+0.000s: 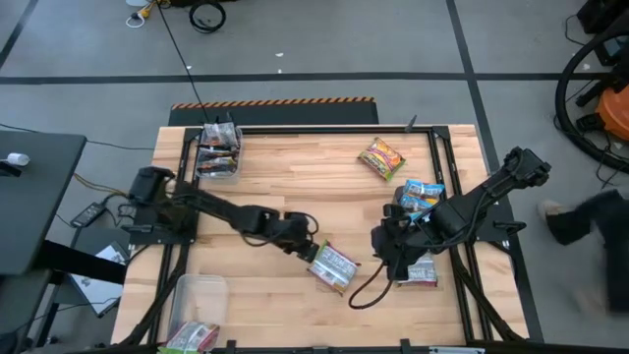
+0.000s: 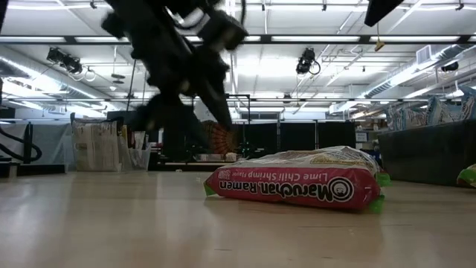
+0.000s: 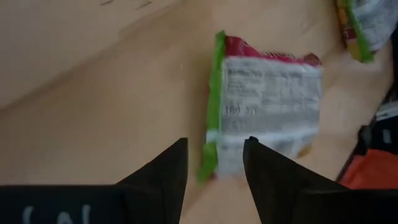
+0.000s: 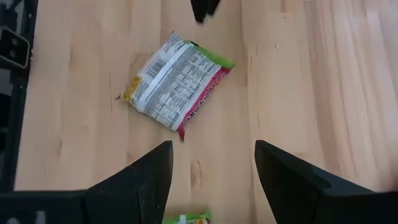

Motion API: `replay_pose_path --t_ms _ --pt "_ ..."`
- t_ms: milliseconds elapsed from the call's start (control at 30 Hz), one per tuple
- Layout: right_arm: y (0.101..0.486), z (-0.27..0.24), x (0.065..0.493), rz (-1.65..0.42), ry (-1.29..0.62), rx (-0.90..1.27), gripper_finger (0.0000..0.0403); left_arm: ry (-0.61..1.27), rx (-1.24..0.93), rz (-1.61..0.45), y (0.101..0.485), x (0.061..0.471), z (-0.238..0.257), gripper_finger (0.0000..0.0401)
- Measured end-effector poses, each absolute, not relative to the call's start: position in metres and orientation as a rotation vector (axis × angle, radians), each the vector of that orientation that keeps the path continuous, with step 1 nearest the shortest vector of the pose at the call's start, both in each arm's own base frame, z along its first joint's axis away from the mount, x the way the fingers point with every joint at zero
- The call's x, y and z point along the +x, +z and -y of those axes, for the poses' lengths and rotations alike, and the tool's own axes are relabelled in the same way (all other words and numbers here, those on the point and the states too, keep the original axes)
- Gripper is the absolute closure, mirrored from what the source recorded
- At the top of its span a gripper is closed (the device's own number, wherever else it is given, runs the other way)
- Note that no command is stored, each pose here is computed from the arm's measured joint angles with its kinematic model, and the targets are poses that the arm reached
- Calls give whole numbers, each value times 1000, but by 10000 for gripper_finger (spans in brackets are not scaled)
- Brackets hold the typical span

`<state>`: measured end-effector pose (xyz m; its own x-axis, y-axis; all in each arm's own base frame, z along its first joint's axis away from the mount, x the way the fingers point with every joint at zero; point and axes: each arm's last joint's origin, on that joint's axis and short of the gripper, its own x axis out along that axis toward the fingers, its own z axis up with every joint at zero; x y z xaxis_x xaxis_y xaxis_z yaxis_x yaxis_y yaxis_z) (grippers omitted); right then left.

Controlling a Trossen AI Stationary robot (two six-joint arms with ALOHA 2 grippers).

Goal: Sort Maruchan noodles
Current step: Put the green noodle pack into the bottom transparent bin

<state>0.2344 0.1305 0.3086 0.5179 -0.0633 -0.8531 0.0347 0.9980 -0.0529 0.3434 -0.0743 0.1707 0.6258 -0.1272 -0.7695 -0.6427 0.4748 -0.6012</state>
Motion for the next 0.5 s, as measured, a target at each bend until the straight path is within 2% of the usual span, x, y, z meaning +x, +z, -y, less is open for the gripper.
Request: replay_pose_path --t_ms 133,267,500 --pt "309 -129 235 -1023 -80 -2 171 290 -1151 -905 148 360 63 253" --pt "309 -126 237 -1021 -97 17 171 290 -1152 -957 126 365 57 279" --pt "308 -118 241 -1020 -122 39 171 134 -1181 -953 120 374 65 293"
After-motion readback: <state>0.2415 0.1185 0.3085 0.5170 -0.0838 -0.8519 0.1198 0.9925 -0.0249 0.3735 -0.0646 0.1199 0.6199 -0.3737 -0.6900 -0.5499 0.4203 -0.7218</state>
